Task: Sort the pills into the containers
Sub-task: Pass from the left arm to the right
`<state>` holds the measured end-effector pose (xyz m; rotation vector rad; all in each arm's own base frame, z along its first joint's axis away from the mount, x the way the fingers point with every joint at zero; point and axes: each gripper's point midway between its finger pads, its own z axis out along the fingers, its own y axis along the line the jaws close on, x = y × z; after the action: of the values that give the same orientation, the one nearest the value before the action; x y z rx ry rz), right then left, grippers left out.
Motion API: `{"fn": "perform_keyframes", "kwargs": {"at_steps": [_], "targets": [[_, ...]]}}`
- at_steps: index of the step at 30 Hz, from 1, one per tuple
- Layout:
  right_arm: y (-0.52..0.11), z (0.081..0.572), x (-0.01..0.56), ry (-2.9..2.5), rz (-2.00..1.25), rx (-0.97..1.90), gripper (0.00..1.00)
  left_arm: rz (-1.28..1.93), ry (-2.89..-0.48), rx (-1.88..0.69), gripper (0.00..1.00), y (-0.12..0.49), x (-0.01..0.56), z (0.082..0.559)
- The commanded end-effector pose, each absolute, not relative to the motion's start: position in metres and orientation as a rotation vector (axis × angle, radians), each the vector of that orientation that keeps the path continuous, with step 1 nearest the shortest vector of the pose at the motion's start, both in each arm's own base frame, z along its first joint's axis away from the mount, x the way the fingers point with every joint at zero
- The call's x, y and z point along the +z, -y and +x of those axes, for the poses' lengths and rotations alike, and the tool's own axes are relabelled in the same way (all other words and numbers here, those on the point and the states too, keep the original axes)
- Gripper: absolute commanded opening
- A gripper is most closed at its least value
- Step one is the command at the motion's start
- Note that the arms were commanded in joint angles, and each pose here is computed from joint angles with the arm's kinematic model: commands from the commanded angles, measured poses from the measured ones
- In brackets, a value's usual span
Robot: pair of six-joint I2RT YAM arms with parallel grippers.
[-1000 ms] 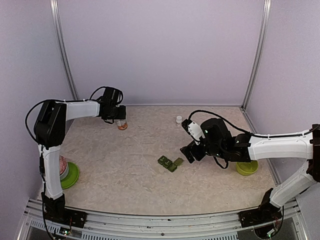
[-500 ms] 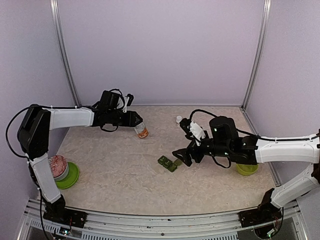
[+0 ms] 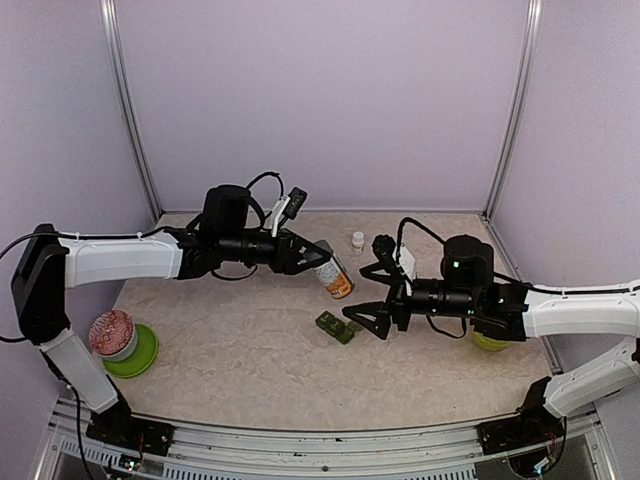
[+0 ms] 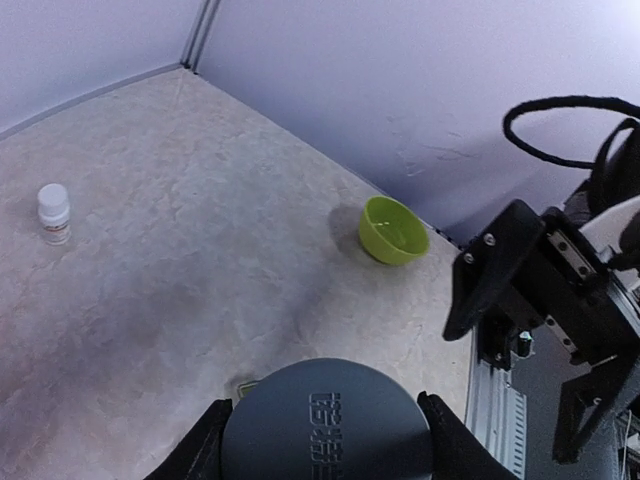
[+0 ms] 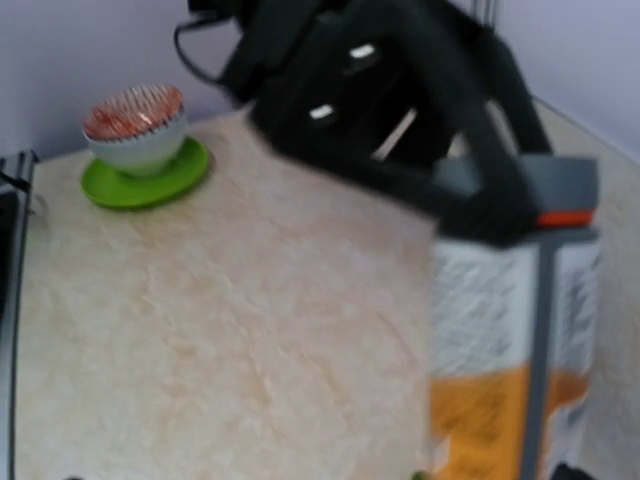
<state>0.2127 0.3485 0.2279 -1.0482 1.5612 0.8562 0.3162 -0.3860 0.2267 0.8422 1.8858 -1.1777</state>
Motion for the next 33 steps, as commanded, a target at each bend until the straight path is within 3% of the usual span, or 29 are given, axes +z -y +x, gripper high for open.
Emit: {"fn": "perform_keyframes", "kwargs": {"at_steps": [1,16,33], "targets": [[-0.344,0.205,0.253,-1.455,-1.020,0.919,1.00,0.966,-1.616,-1.312,0.17,0.395,0.284,0.278],[-0.347,0.193,0.273,-1.380,-0.982,1.061,1.00,1.204,-1.305,-1.468,0.17,0.408,0.320,0.195],[-0.353,0.176,0.282,-1.315,-0.950,1.260,0.88,1.098,-1.147,-1.469,0.17,0.401,0.344,0.184]]}}
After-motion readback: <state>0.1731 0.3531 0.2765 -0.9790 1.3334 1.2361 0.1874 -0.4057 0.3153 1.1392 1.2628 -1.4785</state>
